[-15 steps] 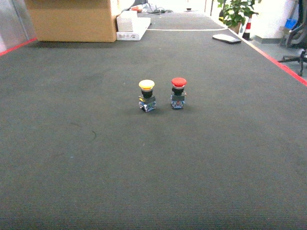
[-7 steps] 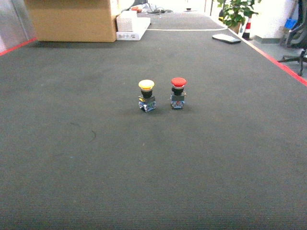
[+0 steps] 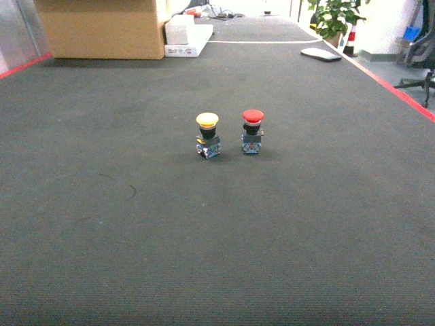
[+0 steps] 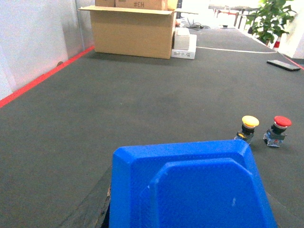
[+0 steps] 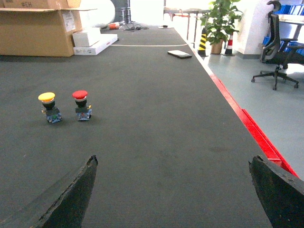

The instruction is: Pick blue part to blue bin on bottom shelf

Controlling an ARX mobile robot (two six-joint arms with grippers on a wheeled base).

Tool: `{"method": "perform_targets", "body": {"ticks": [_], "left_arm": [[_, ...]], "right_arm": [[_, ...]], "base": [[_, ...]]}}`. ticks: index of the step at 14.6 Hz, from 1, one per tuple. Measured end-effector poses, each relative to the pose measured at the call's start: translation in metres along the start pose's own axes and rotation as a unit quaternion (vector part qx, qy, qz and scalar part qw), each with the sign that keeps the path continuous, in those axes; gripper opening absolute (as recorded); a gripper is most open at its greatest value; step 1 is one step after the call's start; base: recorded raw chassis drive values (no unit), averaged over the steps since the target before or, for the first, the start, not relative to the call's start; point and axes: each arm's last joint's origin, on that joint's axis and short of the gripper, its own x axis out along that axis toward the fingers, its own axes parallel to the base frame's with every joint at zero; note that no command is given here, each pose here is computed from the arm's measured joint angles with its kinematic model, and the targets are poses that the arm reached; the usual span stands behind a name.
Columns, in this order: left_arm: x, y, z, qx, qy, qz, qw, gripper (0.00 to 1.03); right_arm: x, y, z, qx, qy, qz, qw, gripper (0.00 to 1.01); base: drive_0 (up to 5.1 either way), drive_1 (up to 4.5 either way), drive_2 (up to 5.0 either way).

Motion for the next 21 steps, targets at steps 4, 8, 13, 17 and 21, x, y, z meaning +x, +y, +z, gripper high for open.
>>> {"method": "perform_targets", "body": {"ticks": [4, 8, 13, 17, 21], "left_arm": [[0.0005, -0.0002, -0.001, 0.002, 0.003, 0.0, 1.0, 0.44], [-0.0001, 0.0003, -0.0006, 0.0, 0.001, 0.002, 1.0, 0.44], [0.0001, 0.0, -0.0009, 0.001, 0.002, 0.0, 1.0, 0.44], [0.0001, 0.0, -0.001, 0.001, 0.002, 0.001, 1.0, 0.44], [0.0001, 0.0, -0.0009, 0.001, 0.002, 0.0, 1.0, 0.44]], "right_arm": [[0.0, 0.0, 0.0, 0.0, 0.0, 0.0, 1.0, 0.98], [0.0, 0.0, -0.0001, 0.0, 0.001, 0.0, 1.0, 0.98], [0.0, 0.0, -0.0001, 0.0, 0.0, 0.0, 1.0, 0.98], [0.0, 0.0, -0.0001, 0.0, 0.0, 0.0, 1.0, 0.98], [0.0, 0.0, 0.0, 0.0, 0.0, 0.0, 1.0, 0.98]], "base": [[0.0, -3.07, 3.1], [-0.8, -0.78, -0.8], [-1.6, -1.64, -1.6], [-1.6, -1.59, -1.6], [-1.6, -1.61, -1.6]]}}
